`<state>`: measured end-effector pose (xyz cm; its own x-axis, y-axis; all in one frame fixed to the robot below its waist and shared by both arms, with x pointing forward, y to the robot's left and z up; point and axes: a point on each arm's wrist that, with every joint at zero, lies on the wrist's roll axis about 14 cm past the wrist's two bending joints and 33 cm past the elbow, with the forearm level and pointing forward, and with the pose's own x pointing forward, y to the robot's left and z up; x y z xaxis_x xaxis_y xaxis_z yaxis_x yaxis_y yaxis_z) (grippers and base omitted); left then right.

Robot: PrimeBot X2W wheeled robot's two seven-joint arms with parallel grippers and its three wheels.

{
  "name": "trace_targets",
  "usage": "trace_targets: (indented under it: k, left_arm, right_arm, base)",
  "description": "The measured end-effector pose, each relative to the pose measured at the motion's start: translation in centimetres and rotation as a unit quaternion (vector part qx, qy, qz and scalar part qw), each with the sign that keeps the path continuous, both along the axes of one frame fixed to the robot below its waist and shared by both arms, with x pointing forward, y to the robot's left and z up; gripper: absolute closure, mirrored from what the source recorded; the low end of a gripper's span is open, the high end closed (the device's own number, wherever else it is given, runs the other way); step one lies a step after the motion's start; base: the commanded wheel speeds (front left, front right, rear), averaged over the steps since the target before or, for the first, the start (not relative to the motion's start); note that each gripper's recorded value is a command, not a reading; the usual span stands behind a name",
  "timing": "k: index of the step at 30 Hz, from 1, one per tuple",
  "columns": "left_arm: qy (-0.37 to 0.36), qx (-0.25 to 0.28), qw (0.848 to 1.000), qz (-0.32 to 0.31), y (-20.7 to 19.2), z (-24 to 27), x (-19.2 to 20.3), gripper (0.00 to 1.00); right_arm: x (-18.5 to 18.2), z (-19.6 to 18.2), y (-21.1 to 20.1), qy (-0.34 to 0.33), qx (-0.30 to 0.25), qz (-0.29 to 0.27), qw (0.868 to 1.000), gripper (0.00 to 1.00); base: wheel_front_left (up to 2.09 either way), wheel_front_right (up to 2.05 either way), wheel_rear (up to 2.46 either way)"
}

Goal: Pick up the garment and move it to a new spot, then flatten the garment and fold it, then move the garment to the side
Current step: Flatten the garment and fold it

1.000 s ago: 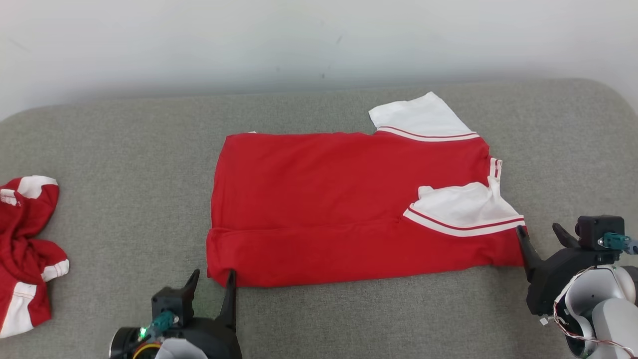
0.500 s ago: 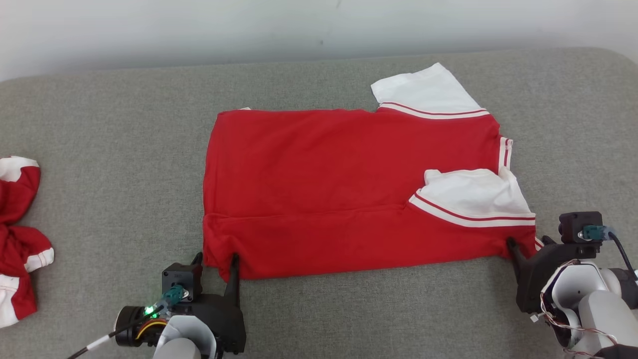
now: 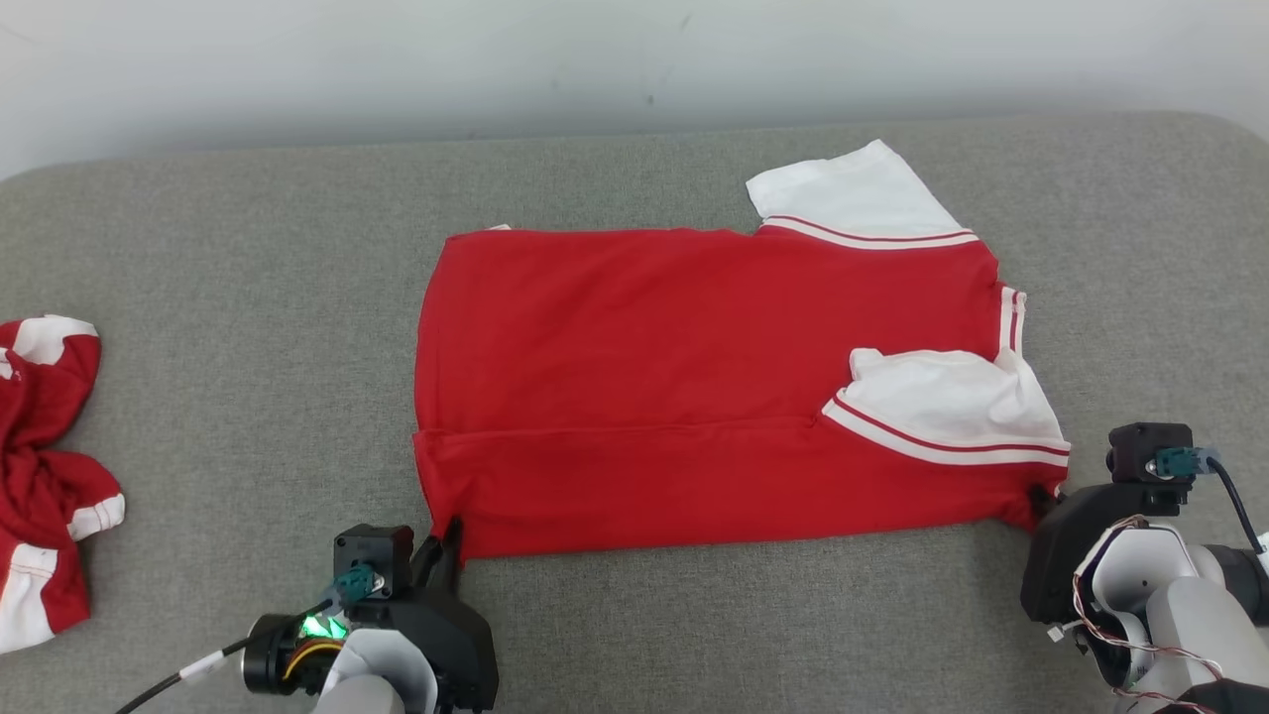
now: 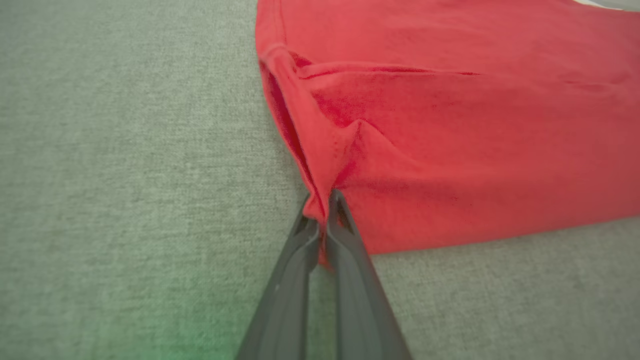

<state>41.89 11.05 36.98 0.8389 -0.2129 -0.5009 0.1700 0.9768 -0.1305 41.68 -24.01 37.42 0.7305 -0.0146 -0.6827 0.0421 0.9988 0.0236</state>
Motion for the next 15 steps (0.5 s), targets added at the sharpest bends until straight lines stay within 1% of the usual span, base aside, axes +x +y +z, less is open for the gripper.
trace_targets:
  k: [4, 15]
  left_arm:
    - [-0.003, -0.014, 1.000, 0.012, 0.2, 0.3, -0.6, 1.00]
    - [-0.006, -0.011, 1.000, 0.010, 1.4, 0.9, -3.4, 1.00]
  right_arm:
    - [-0.6, 0.5, -0.4, -0.009, 0.002, -0.009, 1.000, 1.00]
    - [-3.5, 2.3, -0.8, -0.026, 0.011, -0.015, 0.999, 1.00]
  base:
    - [0.00, 0.00, 0.00]
    - [0.00, 0.00, 0.00]
